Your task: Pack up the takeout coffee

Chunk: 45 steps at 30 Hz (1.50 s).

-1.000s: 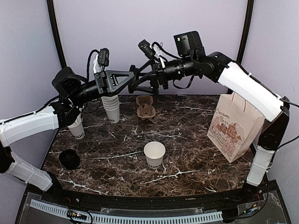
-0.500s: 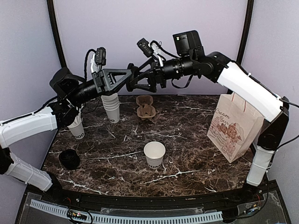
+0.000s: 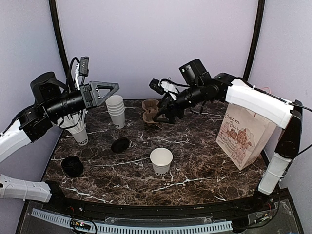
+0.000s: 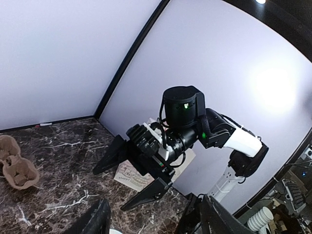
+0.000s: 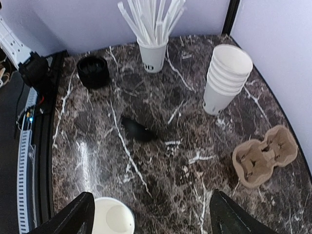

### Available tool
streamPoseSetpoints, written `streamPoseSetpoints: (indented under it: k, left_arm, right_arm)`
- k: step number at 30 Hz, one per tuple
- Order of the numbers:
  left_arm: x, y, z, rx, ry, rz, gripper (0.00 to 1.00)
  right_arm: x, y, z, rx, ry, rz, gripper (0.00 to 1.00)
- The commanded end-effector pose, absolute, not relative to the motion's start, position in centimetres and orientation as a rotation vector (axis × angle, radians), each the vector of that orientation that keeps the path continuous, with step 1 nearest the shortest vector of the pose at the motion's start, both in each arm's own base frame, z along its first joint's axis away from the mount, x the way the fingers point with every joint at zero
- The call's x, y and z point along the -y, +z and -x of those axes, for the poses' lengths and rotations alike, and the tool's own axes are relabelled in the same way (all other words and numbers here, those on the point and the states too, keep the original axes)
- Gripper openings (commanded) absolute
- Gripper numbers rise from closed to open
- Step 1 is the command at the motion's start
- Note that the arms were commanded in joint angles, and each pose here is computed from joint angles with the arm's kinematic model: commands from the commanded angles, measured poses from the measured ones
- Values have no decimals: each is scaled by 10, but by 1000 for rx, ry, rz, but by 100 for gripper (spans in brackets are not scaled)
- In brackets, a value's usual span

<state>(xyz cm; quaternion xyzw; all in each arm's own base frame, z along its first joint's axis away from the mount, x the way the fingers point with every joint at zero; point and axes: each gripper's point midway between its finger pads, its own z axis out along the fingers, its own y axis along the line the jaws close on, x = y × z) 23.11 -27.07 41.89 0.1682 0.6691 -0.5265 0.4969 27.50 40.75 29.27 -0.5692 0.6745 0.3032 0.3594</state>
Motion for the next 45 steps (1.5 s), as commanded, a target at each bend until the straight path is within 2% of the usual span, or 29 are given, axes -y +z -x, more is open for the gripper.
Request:
streamPoseSetpoints:
  k: [1, 5, 10, 14, 19, 22, 29, 35, 36, 38, 45]
  left_arm:
    - [262, 338, -251, -1890, -1043, -384, 63]
    - [258, 274, -263, -2170, -865, -382, 52]
    - [242, 213, -261, -2444, -629, -368, 50]
    - [226, 179, -262, -2570, -400, -341, 54]
    - [184, 149, -284, -2718, 55, -208, 67]
    - [179, 128, -287, -2822, 164, -201, 72]
    - [189, 95, -287, -2890, 111, -342, 76]
    - [189, 81, -293, -2931, 8, -511, 76]
    - [182, 80, -297, -2932, 31, -517, 91]
    - [175, 77, -299, -2951, 29, -499, 98]
    - [170, 67, -297, -3016, -38, -266, 98]
  right_arm:
    - [-389, 286, -274, -1739, 708, 1481, 82]
    - [-381, 283, -278, -1758, 698, 1465, 83]
    - [-366, 283, -286, -1775, 680, 1435, 83]
    - [-361, 281, -284, -1769, 670, 1453, 84]
    - [-363, 275, -283, -1782, 689, 1457, 85]
    - [-361, 276, -281, -1783, 694, 1457, 85]
    - [-349, 269, -274, -1788, 659, 1488, 87]
    - [-320, 260, -242, -1777, 697, 1629, 89]
    - [-314, 260, -238, -1773, 695, 1628, 89]
    - [-306, 258, -236, -1781, 691, 1614, 90]
    - [-301, 251, -237, -1792, 697, 1591, 91]
